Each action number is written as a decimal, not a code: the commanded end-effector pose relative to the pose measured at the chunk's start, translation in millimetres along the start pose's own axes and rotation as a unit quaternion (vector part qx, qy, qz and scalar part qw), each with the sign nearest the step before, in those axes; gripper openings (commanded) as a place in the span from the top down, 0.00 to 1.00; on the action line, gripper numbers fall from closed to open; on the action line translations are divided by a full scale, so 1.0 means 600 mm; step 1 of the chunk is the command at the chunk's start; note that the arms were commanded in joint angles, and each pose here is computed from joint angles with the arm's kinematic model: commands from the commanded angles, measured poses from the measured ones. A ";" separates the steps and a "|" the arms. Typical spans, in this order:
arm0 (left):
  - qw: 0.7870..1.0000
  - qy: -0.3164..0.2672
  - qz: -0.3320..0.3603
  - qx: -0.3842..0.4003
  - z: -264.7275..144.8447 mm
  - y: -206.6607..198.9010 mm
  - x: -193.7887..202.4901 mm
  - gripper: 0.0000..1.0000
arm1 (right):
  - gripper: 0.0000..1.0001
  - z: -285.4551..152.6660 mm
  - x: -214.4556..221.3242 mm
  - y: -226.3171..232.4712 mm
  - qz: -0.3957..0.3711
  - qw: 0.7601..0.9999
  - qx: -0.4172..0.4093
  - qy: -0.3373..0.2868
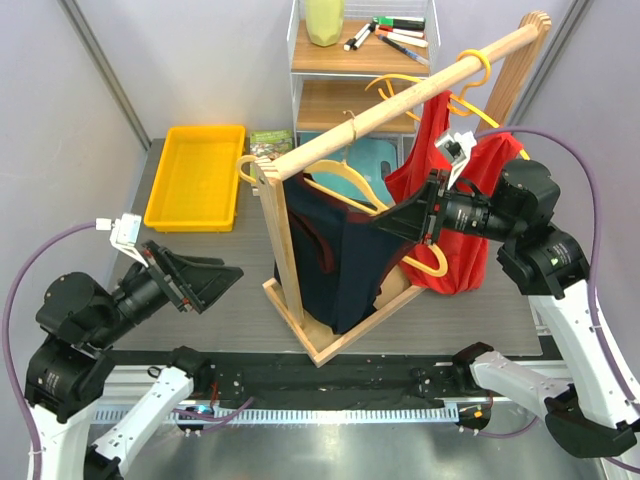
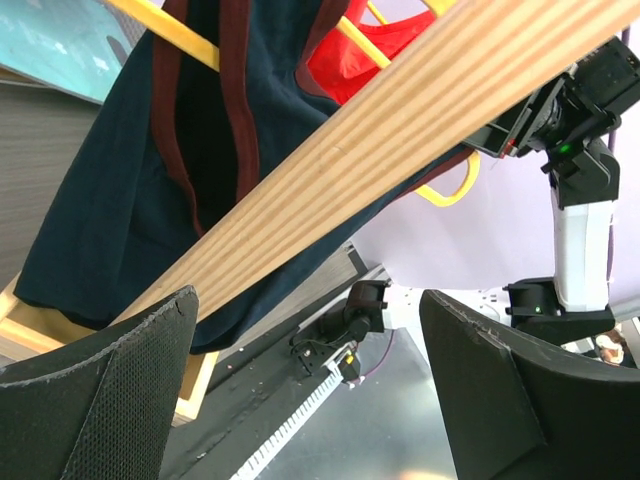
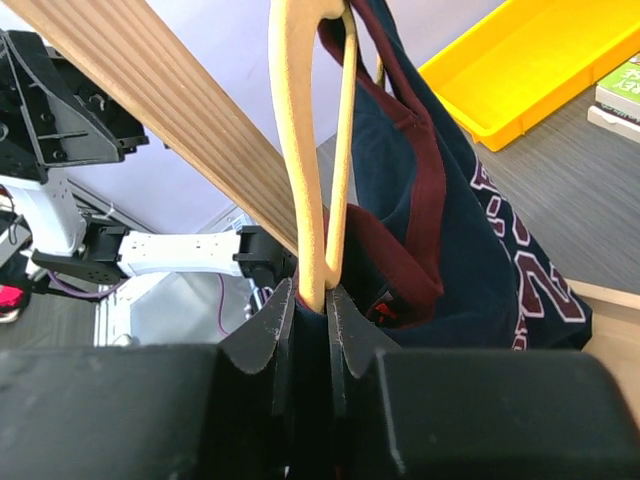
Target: Remove the tank top from the hanger
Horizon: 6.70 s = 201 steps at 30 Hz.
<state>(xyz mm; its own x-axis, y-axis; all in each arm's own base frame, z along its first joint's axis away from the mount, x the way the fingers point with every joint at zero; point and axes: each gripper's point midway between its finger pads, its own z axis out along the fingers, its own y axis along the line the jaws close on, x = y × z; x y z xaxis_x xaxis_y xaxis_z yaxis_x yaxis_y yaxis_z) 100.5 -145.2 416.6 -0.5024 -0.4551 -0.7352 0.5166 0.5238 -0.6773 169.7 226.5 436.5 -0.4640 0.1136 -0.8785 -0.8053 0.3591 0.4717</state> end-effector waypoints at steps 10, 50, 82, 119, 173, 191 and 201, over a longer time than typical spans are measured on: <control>0.996 -0.047 -0.044 -0.066 0.023 0.028 -0.045 0.18 | 0.99 -0.040 -0.103 0.071 -0.059 0.992 -0.017 -0.110; 0.998 -0.019 -0.027 -0.059 0.239 0.095 -0.099 0.41 | 0.99 0.029 0.005 -0.059 -0.014 0.996 0.016 -0.089; 0.996 0.006 -0.023 -0.090 0.328 0.248 -0.091 0.50 | 0.99 0.138 -0.008 -0.089 0.025 0.995 -0.066 -0.064; 0.993 0.037 0.008 -0.108 0.272 0.223 -0.073 0.45 | 0.99 0.129 0.020 -0.083 0.010 0.998 -0.050 -0.046; 0.958 0.010 0.003 -0.288 0.248 0.344 -0.123 1.00 | 0.99 0.010 0.045 -0.022 0.006 0.992 -0.021 -0.126; 0.975 0.071 -0.022 -0.210 0.253 0.315 -0.058 1.00 | 0.99 0.054 -0.043 -0.042 -0.004 0.983 -0.017 -0.183; 0.981 0.086 -0.028 -0.170 0.259 0.297 -0.043 0.79 | 0.99 0.073 -0.032 -0.065 0.007 0.986 -0.006 -0.169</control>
<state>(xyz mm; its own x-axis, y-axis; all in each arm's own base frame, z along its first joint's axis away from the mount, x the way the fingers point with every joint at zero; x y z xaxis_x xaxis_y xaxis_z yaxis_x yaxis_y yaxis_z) 315.0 -147.2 282.5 -0.6931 -0.3875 -0.6078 0.1451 0.7510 -0.6442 226.4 252.2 389.9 -0.4345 0.3615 -0.8249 -0.7451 0.3702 0.5547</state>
